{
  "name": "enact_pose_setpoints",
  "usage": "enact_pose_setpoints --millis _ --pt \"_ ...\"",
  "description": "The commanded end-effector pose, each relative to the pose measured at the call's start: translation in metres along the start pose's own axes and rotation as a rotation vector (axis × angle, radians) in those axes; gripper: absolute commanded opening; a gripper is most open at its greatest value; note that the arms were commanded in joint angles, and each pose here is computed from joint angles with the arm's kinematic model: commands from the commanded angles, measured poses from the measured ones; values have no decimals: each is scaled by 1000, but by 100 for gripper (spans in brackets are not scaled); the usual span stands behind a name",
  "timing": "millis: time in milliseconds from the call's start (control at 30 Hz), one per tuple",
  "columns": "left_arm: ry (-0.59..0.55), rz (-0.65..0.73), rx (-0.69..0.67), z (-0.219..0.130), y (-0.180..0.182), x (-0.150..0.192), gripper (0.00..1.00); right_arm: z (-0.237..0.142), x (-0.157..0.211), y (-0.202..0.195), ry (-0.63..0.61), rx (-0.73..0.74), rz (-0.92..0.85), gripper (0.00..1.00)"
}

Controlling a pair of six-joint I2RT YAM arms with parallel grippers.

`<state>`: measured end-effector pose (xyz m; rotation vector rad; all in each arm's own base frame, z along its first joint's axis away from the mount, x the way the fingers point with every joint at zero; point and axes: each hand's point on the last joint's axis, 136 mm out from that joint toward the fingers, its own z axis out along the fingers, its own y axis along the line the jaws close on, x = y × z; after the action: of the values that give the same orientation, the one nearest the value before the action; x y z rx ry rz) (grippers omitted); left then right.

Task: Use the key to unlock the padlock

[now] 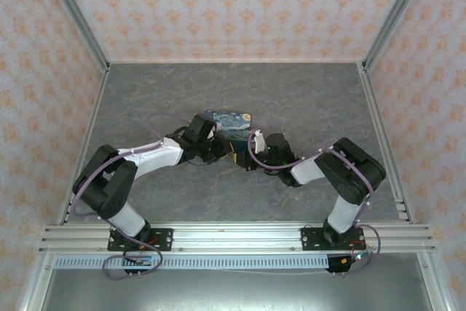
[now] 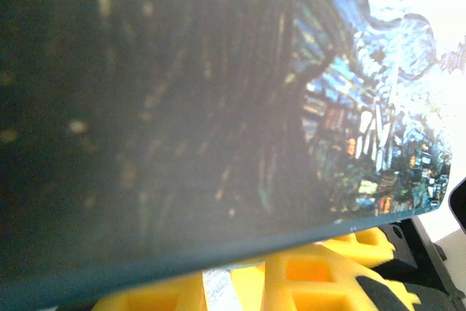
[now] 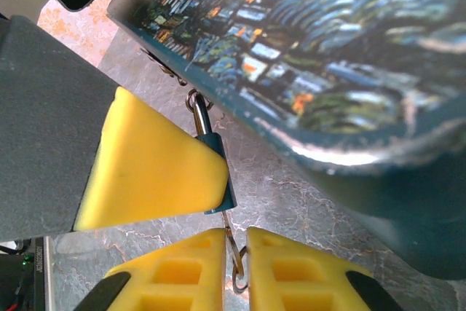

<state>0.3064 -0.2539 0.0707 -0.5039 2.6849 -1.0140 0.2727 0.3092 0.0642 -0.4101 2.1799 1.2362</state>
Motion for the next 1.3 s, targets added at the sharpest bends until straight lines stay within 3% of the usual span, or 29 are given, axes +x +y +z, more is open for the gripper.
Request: enact_pose_setpoints --millis 0,133,667,1267 --pt "-21 17 68 -12 -26 -8 17 4 -8 9 -16 -36 -23 9" --pt "-23 17 68 -12 -26 -8 17 2 -9 9 -21 -34 -23 0" --pt "29 27 27 -9 -13 3 17 -14 -66 30 -136 17 -219 0" --pt "32 -13 59 -3 -14 6 17 -18 -121 70 -294 -151 -233 0"
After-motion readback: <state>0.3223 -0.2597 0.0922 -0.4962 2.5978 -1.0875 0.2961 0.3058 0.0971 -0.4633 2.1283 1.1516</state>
